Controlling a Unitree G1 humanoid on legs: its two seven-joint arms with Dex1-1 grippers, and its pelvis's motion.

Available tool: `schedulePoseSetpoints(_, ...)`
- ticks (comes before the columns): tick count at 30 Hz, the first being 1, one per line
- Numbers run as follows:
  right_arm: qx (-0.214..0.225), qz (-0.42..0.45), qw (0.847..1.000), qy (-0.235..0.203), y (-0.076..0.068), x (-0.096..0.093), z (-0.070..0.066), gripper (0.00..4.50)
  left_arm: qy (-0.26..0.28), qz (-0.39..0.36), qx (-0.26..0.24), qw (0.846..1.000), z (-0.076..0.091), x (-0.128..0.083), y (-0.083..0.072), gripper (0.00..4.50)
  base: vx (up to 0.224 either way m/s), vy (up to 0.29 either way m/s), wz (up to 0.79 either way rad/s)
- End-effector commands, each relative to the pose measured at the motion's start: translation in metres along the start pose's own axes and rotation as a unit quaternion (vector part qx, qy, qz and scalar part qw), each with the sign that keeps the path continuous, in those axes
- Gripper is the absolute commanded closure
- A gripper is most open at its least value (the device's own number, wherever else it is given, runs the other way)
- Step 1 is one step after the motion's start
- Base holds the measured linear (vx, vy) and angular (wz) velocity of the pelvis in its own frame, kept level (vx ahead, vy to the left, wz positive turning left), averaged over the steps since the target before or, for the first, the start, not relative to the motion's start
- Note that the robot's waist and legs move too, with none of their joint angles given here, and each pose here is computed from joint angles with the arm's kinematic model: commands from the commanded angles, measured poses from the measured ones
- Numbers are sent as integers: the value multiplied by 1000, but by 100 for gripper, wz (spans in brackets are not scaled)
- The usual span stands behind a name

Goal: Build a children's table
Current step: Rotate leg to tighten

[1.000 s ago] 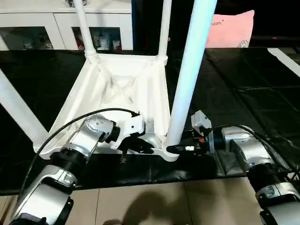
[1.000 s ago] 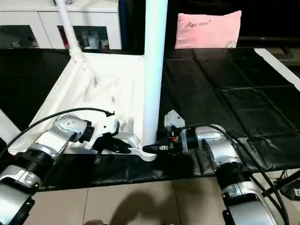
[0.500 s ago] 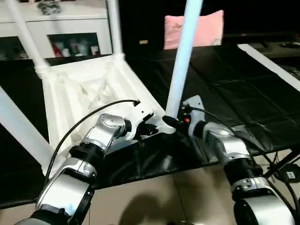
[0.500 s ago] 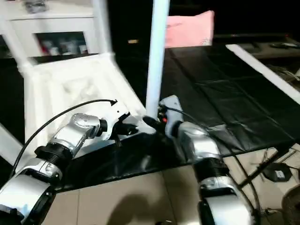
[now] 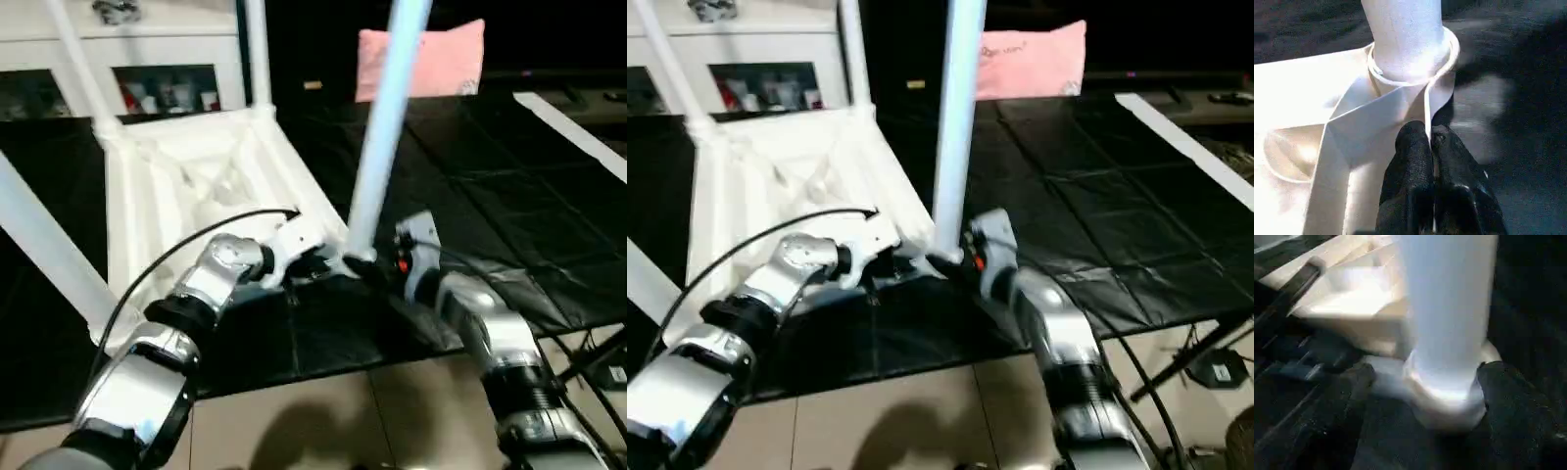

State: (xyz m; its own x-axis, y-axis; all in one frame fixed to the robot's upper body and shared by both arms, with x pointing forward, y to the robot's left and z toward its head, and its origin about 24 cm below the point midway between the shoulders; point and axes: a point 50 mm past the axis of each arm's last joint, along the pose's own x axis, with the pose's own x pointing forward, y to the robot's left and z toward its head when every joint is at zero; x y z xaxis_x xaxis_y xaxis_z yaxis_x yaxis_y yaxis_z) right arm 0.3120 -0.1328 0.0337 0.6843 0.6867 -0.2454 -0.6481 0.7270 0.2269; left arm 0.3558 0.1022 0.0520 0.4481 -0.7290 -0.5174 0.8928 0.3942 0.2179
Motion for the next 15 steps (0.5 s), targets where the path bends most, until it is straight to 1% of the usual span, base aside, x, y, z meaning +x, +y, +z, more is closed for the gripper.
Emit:
schedulePoseSetpoints(1, -13, 15, 999, -34, -1, -9, 9, 56, -28, 53, 12, 998, 13, -7, 15, 450, 0, 0, 0)
schedulePoseSetpoints(3, -19, 28, 998, -51, -2, -21, 12, 47, -57, 58, -2, 997, 18, -10, 18, 450, 0, 0, 0)
schedulePoseSetpoints(4, -19, 28, 998, -51, -2, -21, 12, 34, -57, 58, -2, 997, 18, -10, 18, 450, 0, 0, 0)
schedulePoseSetpoints(5, -21, 39, 997, -62, 0, -27, 14, 18, -83, 45, -11, 995, 20, -13, 17, 450, 0, 0, 0)
schedulePoseSetpoints(6, -21, 39, 997, -62, 0, -27, 14, 9, -83, 45, -11, 995, 20, -13, 17, 423, 0, 0, 0)
schedulePoseSetpoints(7, -31, 29, 997, -71, 1, -29, 16, 6, -109, 31, -28, 993, 22, -18, 15, 396, 0, 0, 0)
schedulePoseSetpoints(9, -39, 22, 996, -73, 0, -29, 16, 3, -119, 29, -35, 992, 22, -20, 14, 396, 0, 0, 0)
schedulePoseSetpoints(10, -24, 2, 996, -87, 0, -25, 19, 2, -129, 19, -46, 990, 20, -27, 11, 396, 0, 0, 0)
schedulePoseSetpoints(13, -14, -7, 994, -106, 1, -22, 23, 0, -137, 10, -53, 989, 18, -33, 7, 353, 0, 0, 0)
schedulePoseSetpoints(14, -22, -10, 992, -122, 3, -19, 28, 0, -144, 5, -62, 988, 17, -37, 4, 352, 0, 0, 0)
schedulePoseSetpoints(15, -12, -5, 991, -136, 4, -17, 32, 0, -149, -1, -69, 986, 16, -40, 1, 339, 0, 0, 0)
